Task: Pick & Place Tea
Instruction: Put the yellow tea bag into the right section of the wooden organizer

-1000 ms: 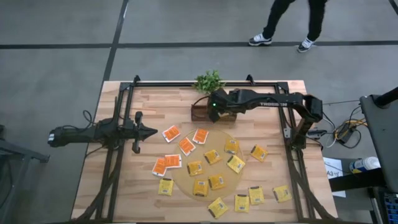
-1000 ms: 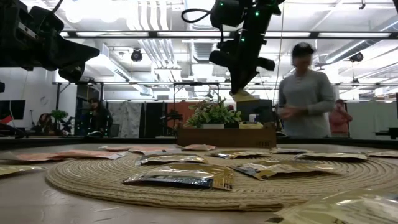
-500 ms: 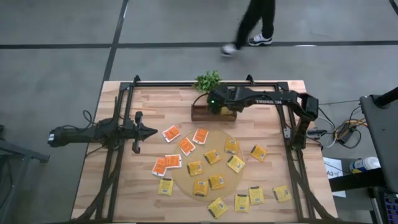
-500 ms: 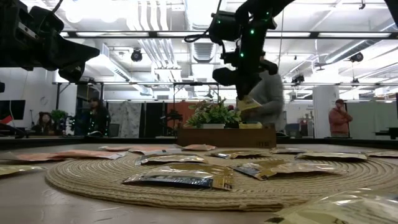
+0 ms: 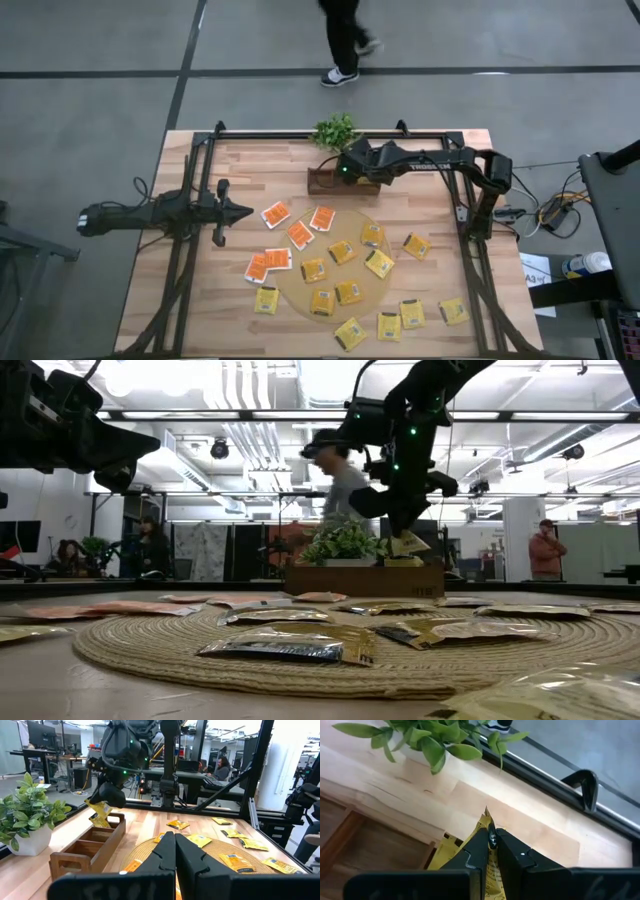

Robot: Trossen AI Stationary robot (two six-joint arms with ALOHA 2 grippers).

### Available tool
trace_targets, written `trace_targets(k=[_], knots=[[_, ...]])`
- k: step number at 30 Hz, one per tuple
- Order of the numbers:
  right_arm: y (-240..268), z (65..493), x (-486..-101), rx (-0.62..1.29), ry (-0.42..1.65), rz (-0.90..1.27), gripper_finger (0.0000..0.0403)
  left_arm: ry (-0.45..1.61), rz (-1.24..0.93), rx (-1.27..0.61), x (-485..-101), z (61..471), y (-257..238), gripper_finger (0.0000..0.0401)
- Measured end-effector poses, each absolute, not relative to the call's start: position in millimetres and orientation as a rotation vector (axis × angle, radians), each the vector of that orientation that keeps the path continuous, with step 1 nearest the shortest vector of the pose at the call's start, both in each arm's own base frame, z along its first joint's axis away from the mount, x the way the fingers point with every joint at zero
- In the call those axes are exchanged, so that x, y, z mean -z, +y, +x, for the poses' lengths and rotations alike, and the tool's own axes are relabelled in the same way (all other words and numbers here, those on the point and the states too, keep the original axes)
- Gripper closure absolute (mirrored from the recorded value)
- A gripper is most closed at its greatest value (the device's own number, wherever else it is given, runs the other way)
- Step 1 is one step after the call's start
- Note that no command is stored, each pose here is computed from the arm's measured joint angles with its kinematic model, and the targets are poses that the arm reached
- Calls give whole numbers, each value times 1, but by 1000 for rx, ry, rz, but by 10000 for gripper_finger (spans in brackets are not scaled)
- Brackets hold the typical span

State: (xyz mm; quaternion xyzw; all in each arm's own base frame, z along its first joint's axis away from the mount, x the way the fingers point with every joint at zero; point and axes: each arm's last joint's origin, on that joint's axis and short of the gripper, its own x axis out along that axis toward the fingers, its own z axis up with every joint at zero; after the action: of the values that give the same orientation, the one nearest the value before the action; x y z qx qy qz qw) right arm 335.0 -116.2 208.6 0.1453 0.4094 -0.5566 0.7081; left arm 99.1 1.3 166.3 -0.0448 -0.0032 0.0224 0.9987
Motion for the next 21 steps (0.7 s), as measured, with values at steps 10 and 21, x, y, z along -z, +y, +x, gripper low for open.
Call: trace_targets(k=[10,21], knots=[[-118,336,-206,1250,871,351,369,-7,-90,-45,-166,99,1,401],[-118,336,-206,1230,880,376,357,-7,-90,-44,-166,99,1,401]])
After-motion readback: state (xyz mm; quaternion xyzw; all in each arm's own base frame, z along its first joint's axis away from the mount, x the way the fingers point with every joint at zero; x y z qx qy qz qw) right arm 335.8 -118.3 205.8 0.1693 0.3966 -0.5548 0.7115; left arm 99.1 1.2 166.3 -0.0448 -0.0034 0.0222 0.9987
